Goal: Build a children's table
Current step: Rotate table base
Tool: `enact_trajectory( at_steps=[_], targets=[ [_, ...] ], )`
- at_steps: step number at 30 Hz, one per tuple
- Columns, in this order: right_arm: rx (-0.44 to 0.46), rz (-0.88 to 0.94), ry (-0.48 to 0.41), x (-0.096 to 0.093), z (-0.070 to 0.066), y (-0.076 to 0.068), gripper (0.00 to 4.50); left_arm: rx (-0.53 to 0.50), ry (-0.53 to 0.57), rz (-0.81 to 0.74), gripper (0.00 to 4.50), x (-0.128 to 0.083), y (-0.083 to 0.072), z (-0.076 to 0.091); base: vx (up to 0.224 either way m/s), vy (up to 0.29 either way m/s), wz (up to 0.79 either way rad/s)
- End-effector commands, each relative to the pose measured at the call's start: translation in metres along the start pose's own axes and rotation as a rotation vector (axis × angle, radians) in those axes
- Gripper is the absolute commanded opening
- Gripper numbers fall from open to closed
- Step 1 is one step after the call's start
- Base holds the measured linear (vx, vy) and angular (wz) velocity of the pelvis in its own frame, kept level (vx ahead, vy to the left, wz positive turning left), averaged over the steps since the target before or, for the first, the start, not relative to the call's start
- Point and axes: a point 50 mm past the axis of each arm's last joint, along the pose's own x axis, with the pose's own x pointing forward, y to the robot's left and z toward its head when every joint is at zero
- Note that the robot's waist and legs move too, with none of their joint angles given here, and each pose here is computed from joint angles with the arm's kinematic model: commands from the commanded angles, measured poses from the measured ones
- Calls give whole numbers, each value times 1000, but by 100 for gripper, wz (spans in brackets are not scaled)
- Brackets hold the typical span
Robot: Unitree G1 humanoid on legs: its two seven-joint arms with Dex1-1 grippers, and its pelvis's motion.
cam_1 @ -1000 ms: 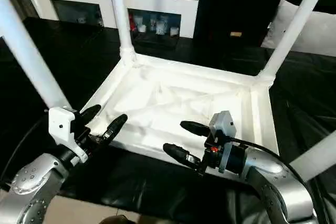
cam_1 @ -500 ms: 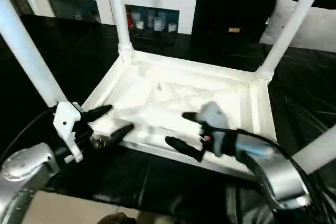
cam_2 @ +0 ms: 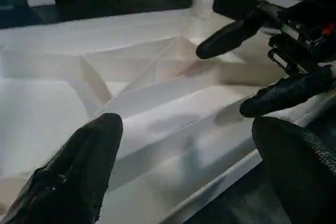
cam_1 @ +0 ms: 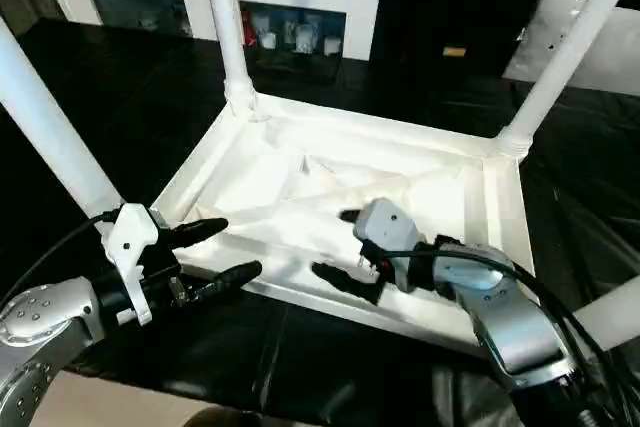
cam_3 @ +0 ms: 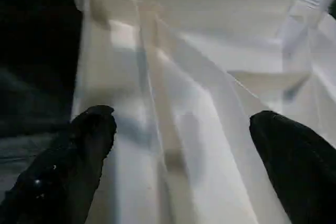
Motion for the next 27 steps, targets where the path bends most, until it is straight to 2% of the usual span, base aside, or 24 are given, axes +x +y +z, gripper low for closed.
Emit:
enact_trajectory(
  at_steps=[1,3,5,7,15,16,22,24,27],
  targets=[
    [-37,51,71,-8,-1,4,450,9,2,-22,440,1,-2,3,0,0,0],
    [-59,90,157,-13,-10,9,450,8,2,-32,440,2,-3,3,0,0,0],
    [-61,95,169,-14,-11,9,450,7,2,-35,440,2,-3,3,0,0,0],
    [-62,127,242,-21,-20,14,450,5,4,-47,440,3,-4,3,0,0,0],
    [-49,142,307,-30,-25,15,450,3,19,-68,440,0,-6,2,0,0,0],
    [-74,122,363,-33,-31,12,450,3,22,-68,440,-1,-6,2,0,0,0],
    [-140,34,502,-43,-50,-1,450,3,23,-66,440,0,-6,1,0,0,0],
    [-184,-110,536,-49,-53,-18,450,0,24,-69,440,-1,-8,1,0,0,0],
    [-190,-254,524,-52,-51,-34,450,-2,29,-70,440,-1,-8,-1,0,0,0]
  ],
)
